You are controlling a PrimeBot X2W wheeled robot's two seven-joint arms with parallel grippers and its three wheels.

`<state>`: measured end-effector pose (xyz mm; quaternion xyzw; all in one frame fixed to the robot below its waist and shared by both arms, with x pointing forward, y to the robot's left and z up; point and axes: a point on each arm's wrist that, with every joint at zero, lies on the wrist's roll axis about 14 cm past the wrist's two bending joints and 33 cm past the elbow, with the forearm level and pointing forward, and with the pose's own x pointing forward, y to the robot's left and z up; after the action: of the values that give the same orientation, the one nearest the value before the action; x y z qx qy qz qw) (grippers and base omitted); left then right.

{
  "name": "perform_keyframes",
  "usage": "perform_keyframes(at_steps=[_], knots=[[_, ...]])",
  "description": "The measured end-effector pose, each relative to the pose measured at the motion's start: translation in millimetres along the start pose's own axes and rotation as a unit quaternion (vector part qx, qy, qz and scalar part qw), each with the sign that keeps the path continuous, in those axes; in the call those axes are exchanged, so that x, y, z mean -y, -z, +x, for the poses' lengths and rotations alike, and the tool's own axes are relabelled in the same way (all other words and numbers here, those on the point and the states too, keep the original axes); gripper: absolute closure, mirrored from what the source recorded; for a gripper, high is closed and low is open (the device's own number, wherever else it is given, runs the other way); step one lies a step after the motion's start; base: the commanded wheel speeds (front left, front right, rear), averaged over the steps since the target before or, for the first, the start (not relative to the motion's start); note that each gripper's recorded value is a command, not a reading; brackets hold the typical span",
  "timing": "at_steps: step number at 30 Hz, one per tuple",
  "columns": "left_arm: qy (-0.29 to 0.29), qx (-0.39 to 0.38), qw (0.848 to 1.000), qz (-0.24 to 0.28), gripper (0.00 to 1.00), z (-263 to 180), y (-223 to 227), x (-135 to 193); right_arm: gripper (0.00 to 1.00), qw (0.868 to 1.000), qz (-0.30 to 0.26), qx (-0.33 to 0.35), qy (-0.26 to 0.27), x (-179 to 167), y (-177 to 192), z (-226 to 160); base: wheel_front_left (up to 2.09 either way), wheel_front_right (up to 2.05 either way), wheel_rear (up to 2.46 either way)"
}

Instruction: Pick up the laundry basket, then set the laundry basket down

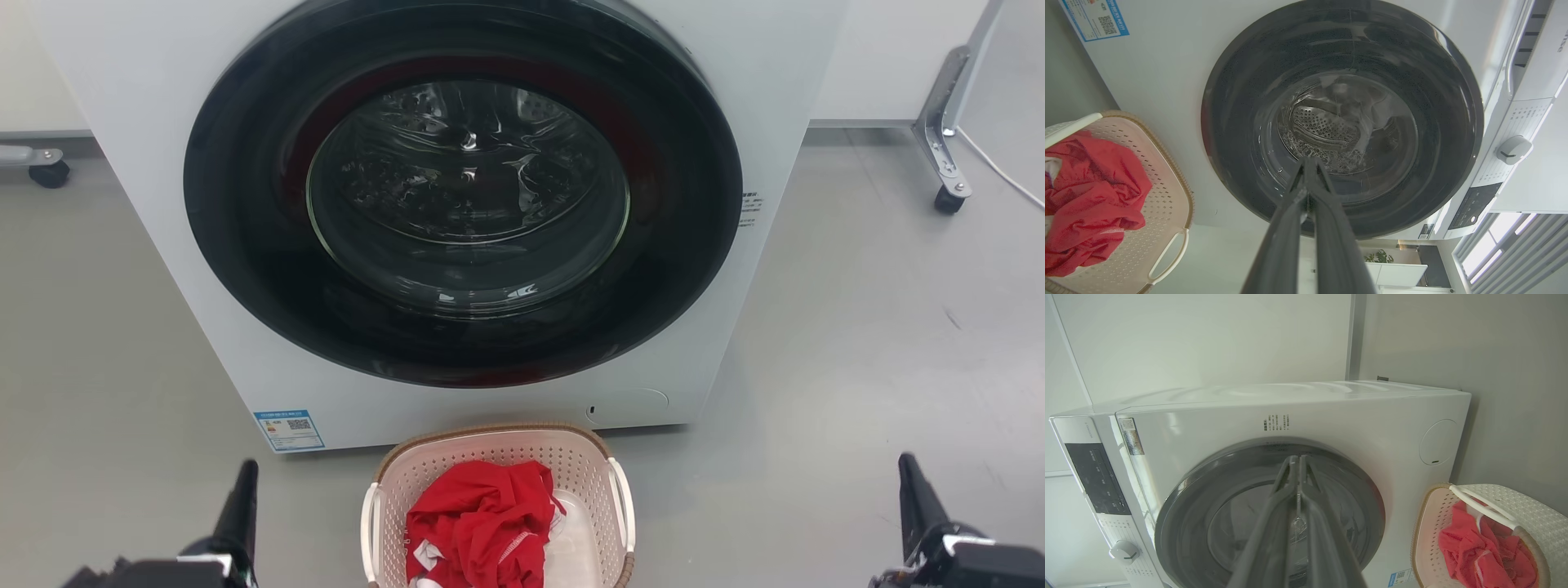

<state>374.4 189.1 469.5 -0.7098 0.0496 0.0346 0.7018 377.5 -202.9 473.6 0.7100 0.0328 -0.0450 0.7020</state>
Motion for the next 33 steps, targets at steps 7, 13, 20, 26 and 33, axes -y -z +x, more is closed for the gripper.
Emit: perform_keyframes(at_steps=[7,13,20,26,33], knots=[[-0.049,0.001,0.999,-0.007,0.0,-16.0,3.1,-33.9,0.0,0.999,0.01,-0.001,0.051,34.6,6.2,-14.9,0.0,0.0,0.0],[-0.045,-0.003,0.999,0.003,0.0,-14.8,9.4,-31.2,0.0,0.999,-0.001,-0.002,0.049,33.0,10.6,-14.5,0.0,0.0,0.0],[-0.043,0.0,0.999,0.031,0.0,-13.4,10.9,-26.5,0.0,0.999,-0.024,0.0,0.048,28.7,12.3,-13.6,0.0,0.0,0.0],[-0.041,-0.002,0.997,0.069,0.0,-12.0,14.6,-21.4,0.0,0.996,-0.066,-0.003,0.051,26.1,16.8,-12.6,0.0,0.0,0.0],[-0.037,-0.007,0.992,0.119,0.0,-10.7,19.6,-15.7,0.0,0.991,-0.123,-0.01,0.047,20.6,23.2,-11.3,0.0,0.0,0.0]])
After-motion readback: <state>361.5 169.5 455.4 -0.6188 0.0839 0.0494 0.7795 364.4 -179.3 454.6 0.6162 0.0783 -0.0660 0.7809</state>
